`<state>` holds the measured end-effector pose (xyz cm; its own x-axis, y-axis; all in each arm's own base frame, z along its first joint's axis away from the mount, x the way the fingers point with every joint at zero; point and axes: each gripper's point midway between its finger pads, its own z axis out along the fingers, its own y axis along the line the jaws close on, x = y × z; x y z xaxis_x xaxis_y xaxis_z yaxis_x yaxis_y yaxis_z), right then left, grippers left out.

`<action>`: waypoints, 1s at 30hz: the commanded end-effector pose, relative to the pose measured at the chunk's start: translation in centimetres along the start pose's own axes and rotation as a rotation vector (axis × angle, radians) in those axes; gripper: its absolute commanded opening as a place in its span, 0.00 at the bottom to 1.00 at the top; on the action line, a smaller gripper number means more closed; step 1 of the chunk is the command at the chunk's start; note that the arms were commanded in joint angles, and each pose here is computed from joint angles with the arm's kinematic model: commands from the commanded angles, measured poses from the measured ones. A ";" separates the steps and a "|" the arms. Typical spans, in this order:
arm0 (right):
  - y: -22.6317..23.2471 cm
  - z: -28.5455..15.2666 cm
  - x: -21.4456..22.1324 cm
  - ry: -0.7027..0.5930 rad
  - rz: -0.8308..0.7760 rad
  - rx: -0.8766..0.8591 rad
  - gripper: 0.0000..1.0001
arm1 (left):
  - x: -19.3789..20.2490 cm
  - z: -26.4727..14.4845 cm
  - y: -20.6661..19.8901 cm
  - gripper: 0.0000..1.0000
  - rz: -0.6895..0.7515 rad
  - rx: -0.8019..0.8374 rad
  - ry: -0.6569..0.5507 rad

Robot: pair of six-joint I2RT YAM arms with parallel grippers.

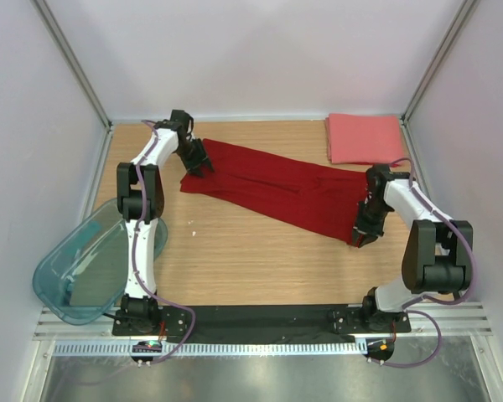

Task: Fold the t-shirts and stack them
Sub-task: Fold the tshirt

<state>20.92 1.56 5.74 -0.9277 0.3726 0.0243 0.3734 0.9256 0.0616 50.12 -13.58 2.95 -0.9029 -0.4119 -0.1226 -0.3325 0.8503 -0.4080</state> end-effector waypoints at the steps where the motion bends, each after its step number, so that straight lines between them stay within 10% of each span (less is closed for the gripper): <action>1: 0.9 -0.1 -1.2 -0.034 -0.030 -0.009 0.28 | -0.4 0.6 0.8 0.45 0.004 -0.019 -0.018; 18: -0.6 2.2 -3.5 -0.029 0.010 0.129 0.36 | 0.4 1.9 2.2 0.45 0.003 -0.060 0.022; 22: -0.6 2.4 -3.8 -0.044 0.013 0.133 0.29 | -0.1 2.0 1.9 0.45 -0.001 -0.052 0.013; 26: -1.1 2.5 -3.5 -0.034 0.008 0.155 0.02 | -0.5 2.0 1.7 0.45 -0.002 -0.055 0.004; 30: -3.9 1.2 -4.1 -0.083 0.046 0.340 0.01 | -0.8 2.1 2.3 0.45 -0.002 -0.081 -0.004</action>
<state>22.69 -0.89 2.72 -0.9197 0.3922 0.0148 0.3876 0.9135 -0.1233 50.26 -13.55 2.87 -0.9035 -0.4131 -0.1140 -0.3382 0.8508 -0.4023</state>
